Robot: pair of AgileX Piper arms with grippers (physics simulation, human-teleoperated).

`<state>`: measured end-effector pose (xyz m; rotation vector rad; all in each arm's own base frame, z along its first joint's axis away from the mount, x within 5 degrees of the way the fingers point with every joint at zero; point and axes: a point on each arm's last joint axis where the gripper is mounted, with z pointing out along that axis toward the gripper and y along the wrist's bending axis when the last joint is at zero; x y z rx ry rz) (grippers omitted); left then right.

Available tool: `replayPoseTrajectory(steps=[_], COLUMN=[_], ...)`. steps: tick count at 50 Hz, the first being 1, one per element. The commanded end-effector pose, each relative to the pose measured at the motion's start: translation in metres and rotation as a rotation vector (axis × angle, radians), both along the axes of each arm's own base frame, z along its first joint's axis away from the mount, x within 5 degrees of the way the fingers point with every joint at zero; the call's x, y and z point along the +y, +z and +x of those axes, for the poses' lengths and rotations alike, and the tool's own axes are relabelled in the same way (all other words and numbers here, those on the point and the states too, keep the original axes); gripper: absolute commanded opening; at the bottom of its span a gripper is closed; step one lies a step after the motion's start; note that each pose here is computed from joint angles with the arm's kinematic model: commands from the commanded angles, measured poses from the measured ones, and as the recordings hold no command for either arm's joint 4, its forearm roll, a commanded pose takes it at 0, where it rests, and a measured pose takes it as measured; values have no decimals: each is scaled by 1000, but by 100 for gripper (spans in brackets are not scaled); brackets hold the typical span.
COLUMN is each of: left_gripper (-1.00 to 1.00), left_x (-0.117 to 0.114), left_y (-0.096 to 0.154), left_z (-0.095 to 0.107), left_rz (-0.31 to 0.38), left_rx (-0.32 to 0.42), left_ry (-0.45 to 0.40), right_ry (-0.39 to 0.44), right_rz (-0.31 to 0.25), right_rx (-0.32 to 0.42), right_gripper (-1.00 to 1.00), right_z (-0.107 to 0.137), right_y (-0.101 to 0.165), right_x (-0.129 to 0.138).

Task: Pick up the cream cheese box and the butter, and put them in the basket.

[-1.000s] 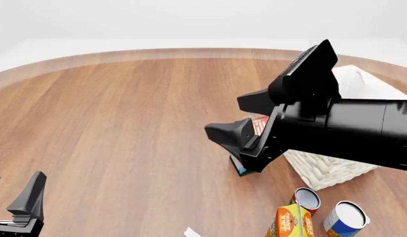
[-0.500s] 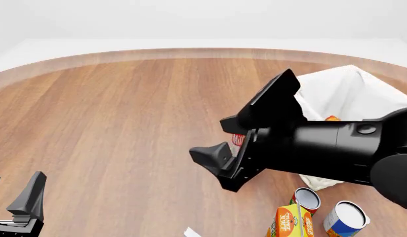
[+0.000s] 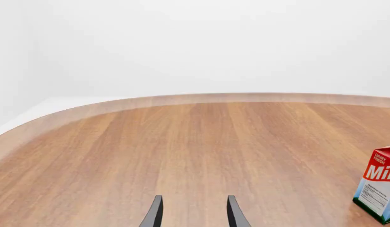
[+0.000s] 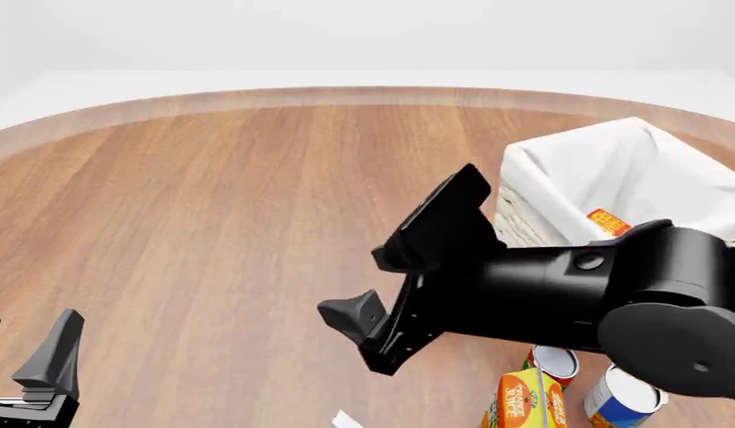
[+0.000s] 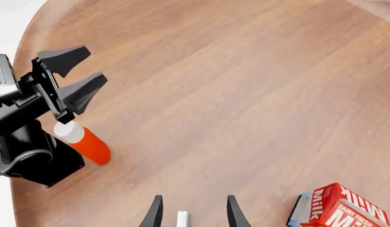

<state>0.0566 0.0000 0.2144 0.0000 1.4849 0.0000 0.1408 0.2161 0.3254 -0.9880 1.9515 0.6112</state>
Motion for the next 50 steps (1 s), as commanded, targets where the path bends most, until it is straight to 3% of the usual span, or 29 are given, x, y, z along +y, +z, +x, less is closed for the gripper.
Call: replayPoseTrajectory(steps=[1, 22, 34, 43, 50], left_gripper=[100, 100, 100, 100, 100], left_x=[0, 0, 0, 0, 0], left_y=[0, 0, 0, 0, 0], left_z=[0, 0, 0, 0, 0], left_rz=[0, 0, 0, 0, 0], left_rx=[0, 0, 0, 0, 0], left_ry=[0, 0, 0, 0, 0], right_ry=[34, 57, 29, 36, 17], right_rz=[-41, -126, -152, -152, -167], right_rx=[20, 62, 107, 107, 137], right_gripper=[100, 100, 100, 100, 100], right_z=[1, 4, 3, 3, 3], right_y=[-13, -39, -63, -61, -74], right_x=[17, 30, 24, 28, 25])
